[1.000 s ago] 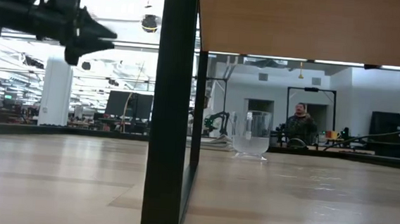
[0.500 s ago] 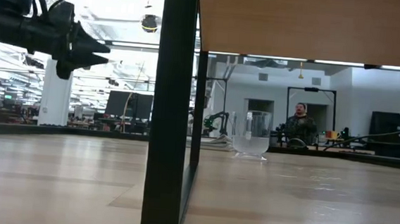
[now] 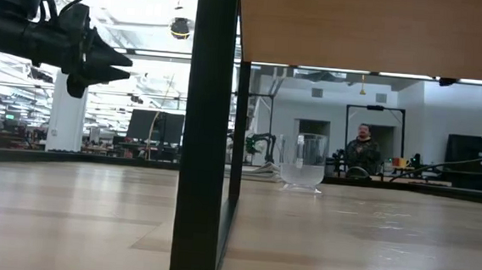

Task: Stack small to large cups/mugs on shelf
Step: Put the transparent mug on the shelf

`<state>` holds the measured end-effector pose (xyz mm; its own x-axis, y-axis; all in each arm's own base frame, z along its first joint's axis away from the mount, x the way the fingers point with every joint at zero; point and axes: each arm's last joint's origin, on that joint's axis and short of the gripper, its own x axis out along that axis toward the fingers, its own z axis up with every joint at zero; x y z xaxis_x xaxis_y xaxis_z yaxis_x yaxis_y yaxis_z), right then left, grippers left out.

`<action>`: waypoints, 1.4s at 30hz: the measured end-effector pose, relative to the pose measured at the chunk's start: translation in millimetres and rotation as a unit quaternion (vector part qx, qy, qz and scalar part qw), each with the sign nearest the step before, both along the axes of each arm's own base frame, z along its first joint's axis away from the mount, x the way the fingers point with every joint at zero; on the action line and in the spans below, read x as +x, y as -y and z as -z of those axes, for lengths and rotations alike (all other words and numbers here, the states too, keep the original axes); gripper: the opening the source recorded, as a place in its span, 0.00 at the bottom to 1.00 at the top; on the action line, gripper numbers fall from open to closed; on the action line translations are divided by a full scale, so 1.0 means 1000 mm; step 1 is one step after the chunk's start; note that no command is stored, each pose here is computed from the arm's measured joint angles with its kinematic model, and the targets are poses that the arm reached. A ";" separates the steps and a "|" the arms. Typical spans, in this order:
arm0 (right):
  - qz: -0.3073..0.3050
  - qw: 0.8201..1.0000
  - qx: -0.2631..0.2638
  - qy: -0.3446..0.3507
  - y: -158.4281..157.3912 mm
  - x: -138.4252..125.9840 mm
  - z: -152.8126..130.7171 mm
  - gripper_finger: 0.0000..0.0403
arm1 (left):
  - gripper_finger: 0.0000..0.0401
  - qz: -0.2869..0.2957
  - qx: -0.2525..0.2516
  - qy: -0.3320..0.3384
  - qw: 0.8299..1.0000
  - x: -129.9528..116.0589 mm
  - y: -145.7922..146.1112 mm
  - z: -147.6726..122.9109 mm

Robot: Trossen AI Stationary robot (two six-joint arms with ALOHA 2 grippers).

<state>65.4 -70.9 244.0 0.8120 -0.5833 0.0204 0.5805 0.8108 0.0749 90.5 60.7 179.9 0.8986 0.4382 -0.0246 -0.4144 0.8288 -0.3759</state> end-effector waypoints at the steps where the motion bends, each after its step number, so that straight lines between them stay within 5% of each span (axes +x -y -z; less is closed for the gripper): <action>1: 0.000 1.000 0.004 -0.003 0.000 0.000 0.001 0.59 | 0.38 0.000 -0.004 0.002 1.000 0.000 0.000 0.000; 10: 0.009 0.999 0.034 0.000 0.000 0.000 0.004 0.59 | 0.38 -0.004 -0.015 0.007 1.000 0.000 0.000 0.000; 18: 0.009 0.998 -0.021 0.055 0.000 -0.001 -0.011 0.59 | 0.38 -0.005 -0.015 0.008 1.000 0.000 0.000 0.000; 23: 0.006 0.996 0.012 0.083 0.000 -0.001 -0.012 0.59 | 0.38 -0.005 -0.015 0.008 1.000 0.000 0.000 0.000; 42: -0.045 0.997 -0.021 0.054 -0.003 0.001 -0.012 0.59 | 0.38 -0.005 -0.015 0.008 1.000 0.000 0.000 0.000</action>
